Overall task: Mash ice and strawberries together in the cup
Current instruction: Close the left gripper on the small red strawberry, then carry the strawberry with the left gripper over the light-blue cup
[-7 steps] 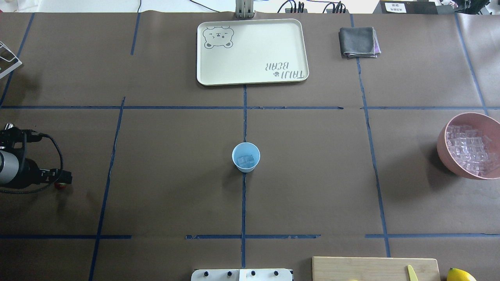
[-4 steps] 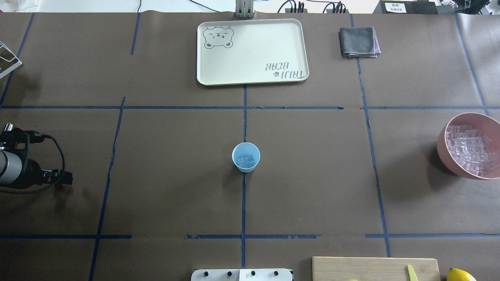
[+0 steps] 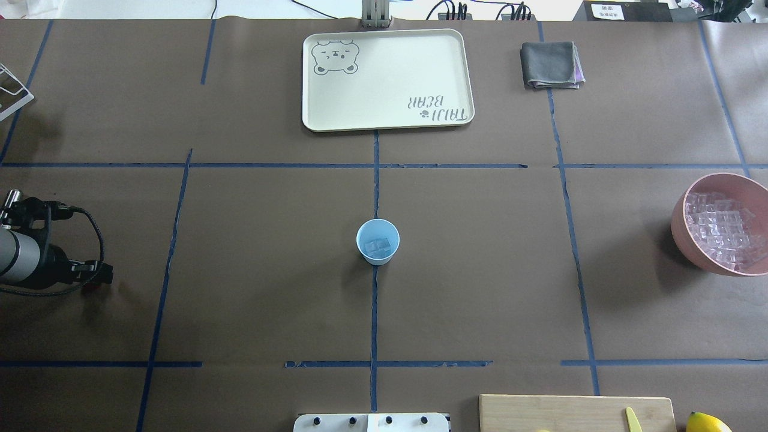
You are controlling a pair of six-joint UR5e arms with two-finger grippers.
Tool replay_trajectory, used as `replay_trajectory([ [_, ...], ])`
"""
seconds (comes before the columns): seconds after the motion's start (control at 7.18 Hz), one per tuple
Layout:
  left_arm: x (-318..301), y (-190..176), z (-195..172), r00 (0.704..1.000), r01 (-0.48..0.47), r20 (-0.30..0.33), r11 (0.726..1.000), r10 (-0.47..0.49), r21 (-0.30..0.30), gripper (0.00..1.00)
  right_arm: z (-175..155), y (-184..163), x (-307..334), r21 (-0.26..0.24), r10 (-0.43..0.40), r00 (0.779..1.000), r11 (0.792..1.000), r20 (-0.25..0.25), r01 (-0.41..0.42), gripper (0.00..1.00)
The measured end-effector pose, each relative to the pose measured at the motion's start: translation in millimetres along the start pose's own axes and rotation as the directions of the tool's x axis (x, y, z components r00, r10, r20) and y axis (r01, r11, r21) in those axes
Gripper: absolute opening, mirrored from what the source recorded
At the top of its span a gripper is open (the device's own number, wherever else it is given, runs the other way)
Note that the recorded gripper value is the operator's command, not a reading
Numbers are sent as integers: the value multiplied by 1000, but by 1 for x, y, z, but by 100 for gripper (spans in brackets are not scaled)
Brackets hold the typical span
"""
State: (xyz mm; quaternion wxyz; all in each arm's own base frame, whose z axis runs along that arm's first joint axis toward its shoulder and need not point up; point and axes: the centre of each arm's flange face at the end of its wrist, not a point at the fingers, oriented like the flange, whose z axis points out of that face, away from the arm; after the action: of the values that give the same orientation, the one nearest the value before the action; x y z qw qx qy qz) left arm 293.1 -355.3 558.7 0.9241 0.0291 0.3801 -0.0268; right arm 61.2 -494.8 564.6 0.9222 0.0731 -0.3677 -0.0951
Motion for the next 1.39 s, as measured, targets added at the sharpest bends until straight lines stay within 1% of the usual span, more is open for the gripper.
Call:
replay_trajectory([
  [0.14, 0, 0, 0, 1000, -1, 0, 1000, 1, 0, 23, 0, 0, 0, 0, 0, 1000, 1000, 0, 0, 99],
  [0.28, 0, 0, 0, 1000, -1, 1, 1000, 1, 0, 8, 0, 0, 0, 1, 0, 1000, 1000, 0, 0, 99],
  [0.42, -1, 1, 0, 1000, -3, 1, 1000, 3, -1, 0, -1, -1, -1, 3, -1, 1000, 1000, -1, 1, 100],
  [0.56, 0, 1, -3, 1000, -7, -3, 1000, 7, -2, 0, -1, -2, -1, 3, -2, 1000, 1000, -2, 2, 99],
  [0.7, 6, 2, -13, 1000, -9, -20, 1000, 9, -9, 0, 0, -2, 1, -1, 1, 1000, 1000, -1, -1, 99],
  [0.84, 21, 3, -36, 999, -4, -39, 999, 3, -36, 0, 5, 1, 5, -9, 7, 1000, 1000, 4, -7, 99],
  [0.97, 46, 2, -68, 999, 12, -40, 998, -15, -68, 0, 8, 6, 10, -15, 15, 1000, 1000, 14, -15, 99],
  [1.11, 85, -6, -102, 999, 26, -32, 996, -29, -85, 0, 9, 12, 14, -15, 20, 1000, 1000, 21, -20, 99],
  [1.25, 145, -23, -136, 999, 38, -20, 995, -40, -95, 0, 8, 17, 19, -9, 19, 1000, 1000, 23, -19, 99],
  [1.39, 208, -41, -170, 999, 48, -9, 994, -49, -102, 0, 9, 26, 25, 11, 9, 1000, 1000, 19, -9, 100],
])
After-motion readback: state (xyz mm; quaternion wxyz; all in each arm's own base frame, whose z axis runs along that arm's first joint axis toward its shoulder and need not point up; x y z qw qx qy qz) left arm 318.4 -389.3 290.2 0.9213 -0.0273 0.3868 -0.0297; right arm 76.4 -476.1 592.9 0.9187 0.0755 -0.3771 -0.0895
